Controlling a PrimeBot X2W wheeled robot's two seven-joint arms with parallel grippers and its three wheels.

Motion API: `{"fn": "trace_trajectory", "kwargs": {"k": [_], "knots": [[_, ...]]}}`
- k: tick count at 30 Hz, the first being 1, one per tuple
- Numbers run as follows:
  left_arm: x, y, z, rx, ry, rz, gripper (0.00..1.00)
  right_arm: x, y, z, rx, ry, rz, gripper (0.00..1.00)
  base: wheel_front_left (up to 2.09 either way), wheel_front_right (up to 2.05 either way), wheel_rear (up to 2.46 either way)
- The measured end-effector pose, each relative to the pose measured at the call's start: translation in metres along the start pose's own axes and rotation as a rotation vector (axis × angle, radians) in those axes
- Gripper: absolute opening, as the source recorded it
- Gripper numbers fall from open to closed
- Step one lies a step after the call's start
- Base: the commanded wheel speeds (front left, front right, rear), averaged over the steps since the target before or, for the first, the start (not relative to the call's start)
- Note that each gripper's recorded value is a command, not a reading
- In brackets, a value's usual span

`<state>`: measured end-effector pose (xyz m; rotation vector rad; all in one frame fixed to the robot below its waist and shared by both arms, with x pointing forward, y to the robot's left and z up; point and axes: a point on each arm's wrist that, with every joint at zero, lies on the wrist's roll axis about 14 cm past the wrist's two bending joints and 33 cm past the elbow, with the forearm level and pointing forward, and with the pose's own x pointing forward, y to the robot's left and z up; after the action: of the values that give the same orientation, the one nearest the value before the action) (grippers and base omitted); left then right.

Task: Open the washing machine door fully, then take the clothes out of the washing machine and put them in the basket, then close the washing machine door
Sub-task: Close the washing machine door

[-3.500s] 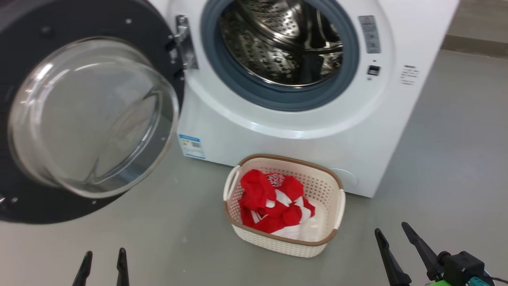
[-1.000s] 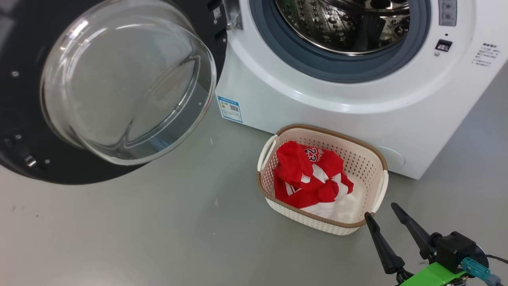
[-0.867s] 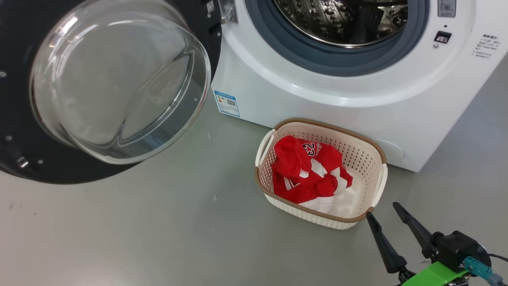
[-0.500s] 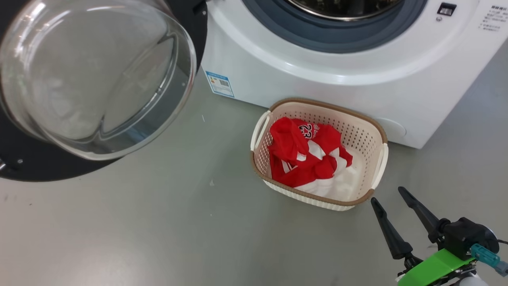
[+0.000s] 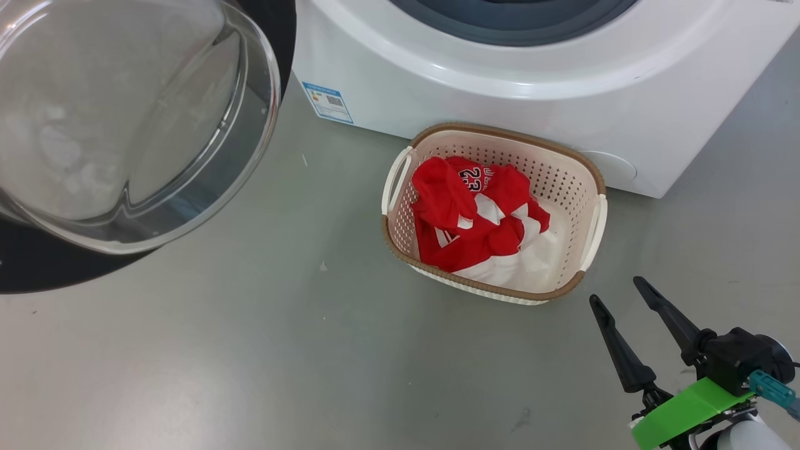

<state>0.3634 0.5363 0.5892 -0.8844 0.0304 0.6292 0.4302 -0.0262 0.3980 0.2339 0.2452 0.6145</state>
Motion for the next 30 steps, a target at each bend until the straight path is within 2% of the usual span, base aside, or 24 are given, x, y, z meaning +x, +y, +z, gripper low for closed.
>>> {"fn": "trace_trajectory", "kwargs": {"k": [13,30], "knots": [[-0.011,-0.008,-0.008,0.016,0.122,-0.036,0.00,-0.001,0.006,0.012,-0.013,-0.029,0.006,1.00,0.00,0.00,0.00],[-0.048,-0.024,-0.031,0.069,0.333,-0.159,0.00,-0.008,0.025,0.038,-0.024,-0.095,0.013,1.00,0.00,0.00,0.00]]}}
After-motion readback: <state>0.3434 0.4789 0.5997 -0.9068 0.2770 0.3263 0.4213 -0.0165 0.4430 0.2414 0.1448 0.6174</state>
